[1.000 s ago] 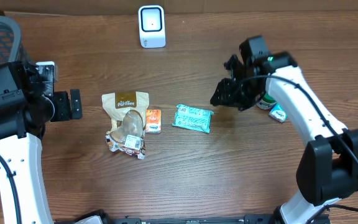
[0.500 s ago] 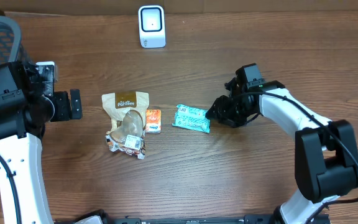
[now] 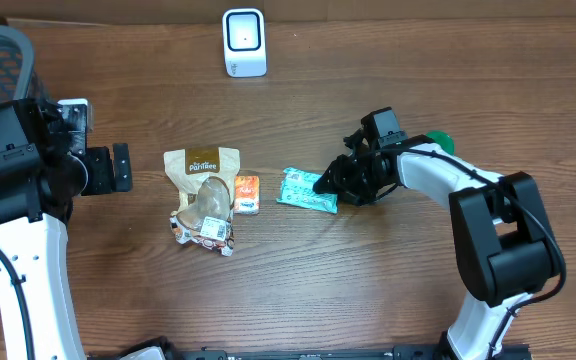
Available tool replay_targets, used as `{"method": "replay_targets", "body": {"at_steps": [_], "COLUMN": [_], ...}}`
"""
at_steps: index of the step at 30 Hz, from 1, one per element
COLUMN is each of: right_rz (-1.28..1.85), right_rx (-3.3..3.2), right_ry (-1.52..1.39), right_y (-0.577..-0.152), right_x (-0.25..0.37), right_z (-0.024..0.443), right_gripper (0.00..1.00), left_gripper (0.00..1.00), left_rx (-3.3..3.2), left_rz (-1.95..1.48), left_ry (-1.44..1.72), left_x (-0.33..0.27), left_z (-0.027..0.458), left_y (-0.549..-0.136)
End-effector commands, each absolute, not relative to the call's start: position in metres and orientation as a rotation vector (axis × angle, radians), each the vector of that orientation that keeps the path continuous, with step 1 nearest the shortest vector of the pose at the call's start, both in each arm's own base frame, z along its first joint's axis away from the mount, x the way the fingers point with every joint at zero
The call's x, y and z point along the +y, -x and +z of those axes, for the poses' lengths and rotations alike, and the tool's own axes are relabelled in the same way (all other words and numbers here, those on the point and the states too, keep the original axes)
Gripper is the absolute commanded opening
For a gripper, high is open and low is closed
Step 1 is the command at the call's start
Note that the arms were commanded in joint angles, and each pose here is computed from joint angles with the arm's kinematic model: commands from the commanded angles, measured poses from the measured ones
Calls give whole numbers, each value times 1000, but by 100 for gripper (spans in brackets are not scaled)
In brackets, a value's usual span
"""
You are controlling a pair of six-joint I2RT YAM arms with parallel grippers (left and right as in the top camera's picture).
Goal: Scan the item barcode
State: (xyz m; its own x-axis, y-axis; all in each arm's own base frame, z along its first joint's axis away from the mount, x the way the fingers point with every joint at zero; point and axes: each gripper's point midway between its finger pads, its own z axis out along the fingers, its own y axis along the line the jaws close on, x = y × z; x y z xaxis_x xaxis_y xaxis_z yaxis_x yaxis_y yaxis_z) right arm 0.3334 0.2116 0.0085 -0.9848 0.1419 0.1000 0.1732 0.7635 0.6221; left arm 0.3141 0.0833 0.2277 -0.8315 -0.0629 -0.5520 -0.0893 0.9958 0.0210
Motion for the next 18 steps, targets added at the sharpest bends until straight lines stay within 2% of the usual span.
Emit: {"method": "replay_targets", "body": {"at_steps": [1,6,12,18], "right_rz": [-1013,-1021,-1115,-1236], "right_rx": [-2850,-2857,-2844,-2927], "right_ry": [346,347,288,156], "right_y": [-329,-332,-335,-346], "right_x": [214,213,216,212], "right_z": [-6,-5,7,48], "right_gripper": [26,4,4,4], "left_gripper": [99,99,99,100], "left_rx": [2542,2542,2542,2542], "left_rz": [64,64,64,64], "left_ry": [124,124,124,124], "left_x": [84,84,84,84], "left_z": [232,232,232,232], "left_y": [-315,-315,-315,-315]}}
